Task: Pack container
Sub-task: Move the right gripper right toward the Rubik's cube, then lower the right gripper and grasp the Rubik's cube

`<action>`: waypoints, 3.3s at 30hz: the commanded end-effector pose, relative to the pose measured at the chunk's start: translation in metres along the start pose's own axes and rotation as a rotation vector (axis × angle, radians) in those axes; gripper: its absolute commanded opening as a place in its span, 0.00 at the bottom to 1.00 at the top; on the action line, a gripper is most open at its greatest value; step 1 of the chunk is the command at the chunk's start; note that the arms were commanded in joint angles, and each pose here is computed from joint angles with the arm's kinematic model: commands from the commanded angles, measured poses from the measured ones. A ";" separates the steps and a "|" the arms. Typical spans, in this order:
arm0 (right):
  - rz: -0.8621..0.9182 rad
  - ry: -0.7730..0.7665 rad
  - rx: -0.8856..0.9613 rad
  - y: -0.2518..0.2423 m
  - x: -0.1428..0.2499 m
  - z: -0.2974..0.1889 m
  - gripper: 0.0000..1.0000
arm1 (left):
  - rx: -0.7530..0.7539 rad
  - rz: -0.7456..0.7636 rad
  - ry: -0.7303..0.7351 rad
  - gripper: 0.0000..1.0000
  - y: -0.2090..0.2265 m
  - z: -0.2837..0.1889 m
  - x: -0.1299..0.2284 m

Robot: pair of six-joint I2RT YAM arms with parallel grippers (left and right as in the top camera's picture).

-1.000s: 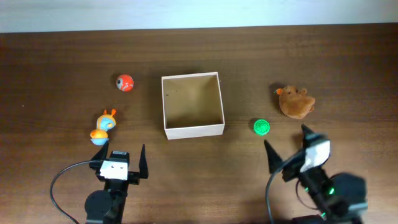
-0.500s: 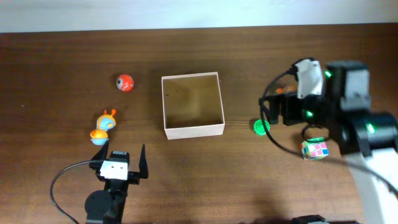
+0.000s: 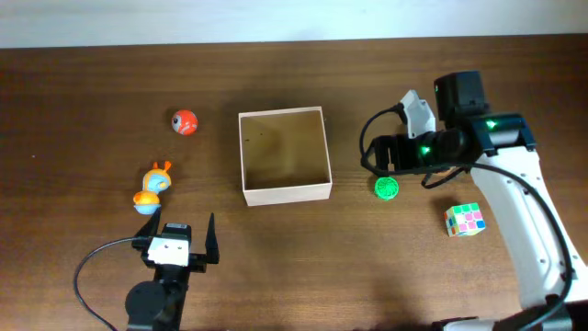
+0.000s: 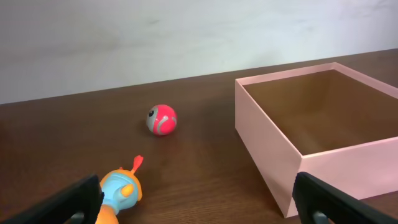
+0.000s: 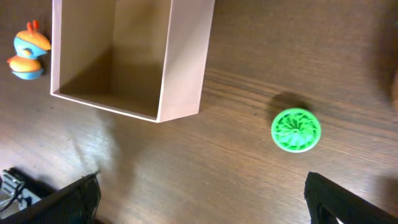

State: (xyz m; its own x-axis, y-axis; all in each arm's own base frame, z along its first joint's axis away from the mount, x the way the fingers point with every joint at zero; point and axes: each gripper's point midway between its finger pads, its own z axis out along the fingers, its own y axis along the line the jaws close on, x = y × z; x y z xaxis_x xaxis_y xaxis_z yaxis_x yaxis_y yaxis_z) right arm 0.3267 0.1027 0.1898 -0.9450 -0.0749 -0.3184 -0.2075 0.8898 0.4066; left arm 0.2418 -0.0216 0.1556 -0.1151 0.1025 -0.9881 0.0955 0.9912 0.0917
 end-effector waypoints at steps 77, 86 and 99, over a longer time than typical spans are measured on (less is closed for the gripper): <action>1.435 -0.110 0.586 -0.218 0.096 -0.026 1.00 | -0.006 0.019 -0.006 0.99 0.001 0.000 0.000; 1.460 -0.046 0.518 -0.216 0.126 0.019 0.95 | -0.006 0.019 -0.006 0.99 0.001 0.000 0.000; 1.444 -0.099 0.506 -0.228 0.130 0.041 0.95 | -0.006 0.019 -0.006 0.99 0.001 0.000 0.000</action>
State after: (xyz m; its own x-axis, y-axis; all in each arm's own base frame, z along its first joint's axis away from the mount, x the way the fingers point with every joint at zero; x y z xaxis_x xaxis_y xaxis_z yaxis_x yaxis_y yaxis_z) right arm 0.2661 -0.0925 0.0293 -0.2516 0.9678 0.0025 0.9628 0.2500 0.1028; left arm 0.2418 -0.0216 0.1555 -0.1154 0.1025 -0.9880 0.0955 0.9912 0.0917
